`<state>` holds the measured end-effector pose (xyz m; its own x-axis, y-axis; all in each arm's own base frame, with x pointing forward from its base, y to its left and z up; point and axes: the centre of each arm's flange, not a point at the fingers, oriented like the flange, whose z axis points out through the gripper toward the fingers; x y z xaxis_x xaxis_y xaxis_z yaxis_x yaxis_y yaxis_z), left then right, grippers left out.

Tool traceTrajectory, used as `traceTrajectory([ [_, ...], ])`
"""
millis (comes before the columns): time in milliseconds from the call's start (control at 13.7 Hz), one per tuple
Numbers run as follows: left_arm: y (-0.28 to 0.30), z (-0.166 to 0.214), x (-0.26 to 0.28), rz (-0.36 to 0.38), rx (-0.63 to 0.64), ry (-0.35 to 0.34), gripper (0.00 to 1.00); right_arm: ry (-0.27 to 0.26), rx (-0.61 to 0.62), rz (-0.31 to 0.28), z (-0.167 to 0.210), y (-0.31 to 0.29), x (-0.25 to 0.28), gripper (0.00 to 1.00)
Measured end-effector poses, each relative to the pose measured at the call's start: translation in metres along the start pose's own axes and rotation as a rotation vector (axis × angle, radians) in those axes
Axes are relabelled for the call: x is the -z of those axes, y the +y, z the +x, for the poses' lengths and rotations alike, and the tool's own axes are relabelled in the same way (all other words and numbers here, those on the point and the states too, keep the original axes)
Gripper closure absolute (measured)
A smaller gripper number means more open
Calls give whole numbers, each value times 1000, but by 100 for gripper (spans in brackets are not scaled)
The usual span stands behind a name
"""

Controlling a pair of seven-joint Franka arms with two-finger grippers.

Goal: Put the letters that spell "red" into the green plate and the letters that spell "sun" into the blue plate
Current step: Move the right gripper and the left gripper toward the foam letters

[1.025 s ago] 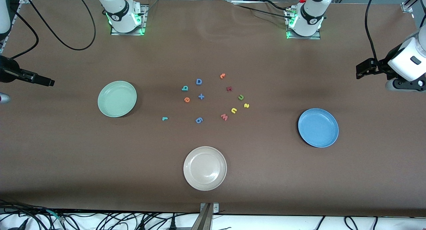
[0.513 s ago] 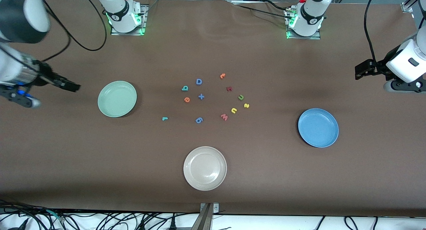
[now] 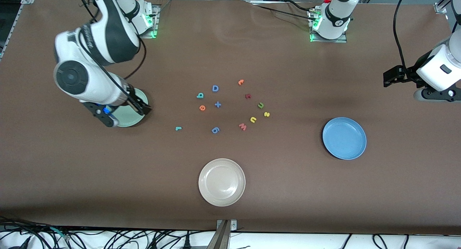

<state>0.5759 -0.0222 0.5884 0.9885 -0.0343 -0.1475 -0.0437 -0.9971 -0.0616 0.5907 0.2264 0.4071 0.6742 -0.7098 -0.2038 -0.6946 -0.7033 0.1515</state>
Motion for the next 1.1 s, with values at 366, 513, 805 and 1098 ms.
traceTrajectory([
  [366,12,6,-10,2,-21,-18,0,20,-93,84,-71,-39,-95,1],
  [513,17,16,-26,4,-28,-48,0,29,-113,70,-90,-36,-138,1],
  [805,37,54,-86,-7,-57,-108,0,31,-203,20,-112,-24,-182,1],
  [1098,109,61,-108,-60,-85,-137,0,33,-311,54,-125,-33,-209,1],
])
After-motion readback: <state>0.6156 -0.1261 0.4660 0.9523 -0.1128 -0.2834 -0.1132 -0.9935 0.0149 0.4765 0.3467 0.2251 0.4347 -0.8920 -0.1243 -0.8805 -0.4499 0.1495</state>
